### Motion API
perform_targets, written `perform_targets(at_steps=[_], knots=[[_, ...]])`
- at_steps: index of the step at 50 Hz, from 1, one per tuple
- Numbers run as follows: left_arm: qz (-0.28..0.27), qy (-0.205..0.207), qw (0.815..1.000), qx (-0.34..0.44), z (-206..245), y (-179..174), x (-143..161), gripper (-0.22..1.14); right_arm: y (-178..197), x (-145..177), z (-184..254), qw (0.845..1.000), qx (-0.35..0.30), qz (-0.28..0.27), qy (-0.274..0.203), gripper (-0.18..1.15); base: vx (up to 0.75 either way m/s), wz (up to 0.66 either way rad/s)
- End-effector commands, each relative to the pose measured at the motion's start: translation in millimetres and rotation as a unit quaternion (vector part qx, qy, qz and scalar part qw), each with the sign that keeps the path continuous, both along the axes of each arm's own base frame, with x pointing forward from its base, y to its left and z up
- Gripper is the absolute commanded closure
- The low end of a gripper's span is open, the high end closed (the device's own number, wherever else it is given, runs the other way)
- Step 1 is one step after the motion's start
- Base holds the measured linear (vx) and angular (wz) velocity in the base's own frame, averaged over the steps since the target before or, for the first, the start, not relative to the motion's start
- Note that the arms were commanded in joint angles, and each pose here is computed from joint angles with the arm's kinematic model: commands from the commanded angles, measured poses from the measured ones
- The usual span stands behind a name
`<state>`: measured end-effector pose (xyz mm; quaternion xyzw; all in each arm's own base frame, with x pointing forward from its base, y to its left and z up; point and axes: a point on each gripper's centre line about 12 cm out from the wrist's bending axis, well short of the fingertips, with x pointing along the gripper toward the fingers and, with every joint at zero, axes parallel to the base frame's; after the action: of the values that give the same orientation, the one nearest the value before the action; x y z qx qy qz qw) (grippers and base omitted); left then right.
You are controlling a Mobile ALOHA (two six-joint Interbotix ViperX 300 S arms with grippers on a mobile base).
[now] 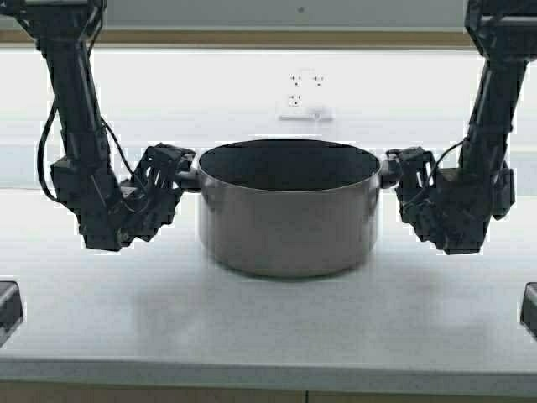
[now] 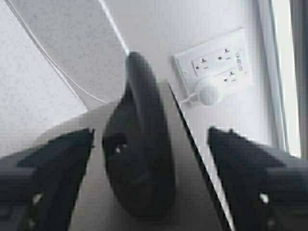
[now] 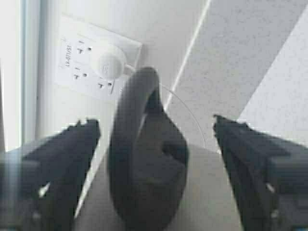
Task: Open the cabinet, put the pot inside, then close it
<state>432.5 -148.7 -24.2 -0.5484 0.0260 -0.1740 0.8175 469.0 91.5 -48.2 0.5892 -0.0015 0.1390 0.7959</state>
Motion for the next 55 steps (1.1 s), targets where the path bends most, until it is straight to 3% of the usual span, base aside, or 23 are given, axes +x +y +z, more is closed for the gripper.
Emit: perform_targets(at_steps=[1,7,19,30,34,40,42,44,50,55], knots=[[0.002,-0.017,1.0,-0.007,10.6,-2.0,13.9,-0.11,1.8,14.4,5.0,1.0,0.017,0.006,-0.021,-0.05,0.01,0.0],[0.002,-0.017,1.0,-0.007,9.6,-3.1,17.2,-0.11,4.1,16.0,-0.7,1.0,0.022,0.018,-0.012,-0.05,0.01,0.0],[0.002,-0.017,1.0,-0.007,9.6,-3.1,17.2,-0.11,8.9,34.3,16.1,0.998,0.044,0.027,-0.041,-0.06,0.01,0.0],[0.002,-0.014,1.0,-0.006,8.6,-2.8,16.4,-0.05,7.8,30.4,10.1,0.998,0.05,0.026,-0.025,-0.01,0.01,0.0],[-0.002,-0.011,1.0,-0.004,8.8,-3.3,14.4,0.14,6.5,24.3,7.8,0.998,0.057,0.027,-0.012,0.22,0.0,0.0],[-0.014,-0.006,1.0,0.0,11.5,-4.0,7.6,0.93,6.3,15.7,11.7,0.998,0.06,0.031,-0.015,0.99,0.0,0.0],[-0.017,-0.006,1.0,0.0,12.8,-4.1,6.3,1.12,5.8,13.8,13.6,0.997,0.063,0.031,-0.02,1.13,0.0,0.0],[-0.019,-0.005,1.0,0.001,14.8,-4.0,4.1,1.12,5.6,10.6,16.0,0.997,0.064,0.033,-0.024,1.11,0.0,0.0],[-0.023,-0.003,1.0,0.003,21.2,-3.4,-4.2,0.81,8.6,-0.7,23.2,0.996,0.072,0.039,-0.037,0.8,0.0,0.0],[-0.023,-0.01,1.0,0.001,30.0,-1.4,-10.1,0.85,10.8,-10.3,33.0,0.994,0.08,0.045,-0.052,0.85,0.02,0.0]])
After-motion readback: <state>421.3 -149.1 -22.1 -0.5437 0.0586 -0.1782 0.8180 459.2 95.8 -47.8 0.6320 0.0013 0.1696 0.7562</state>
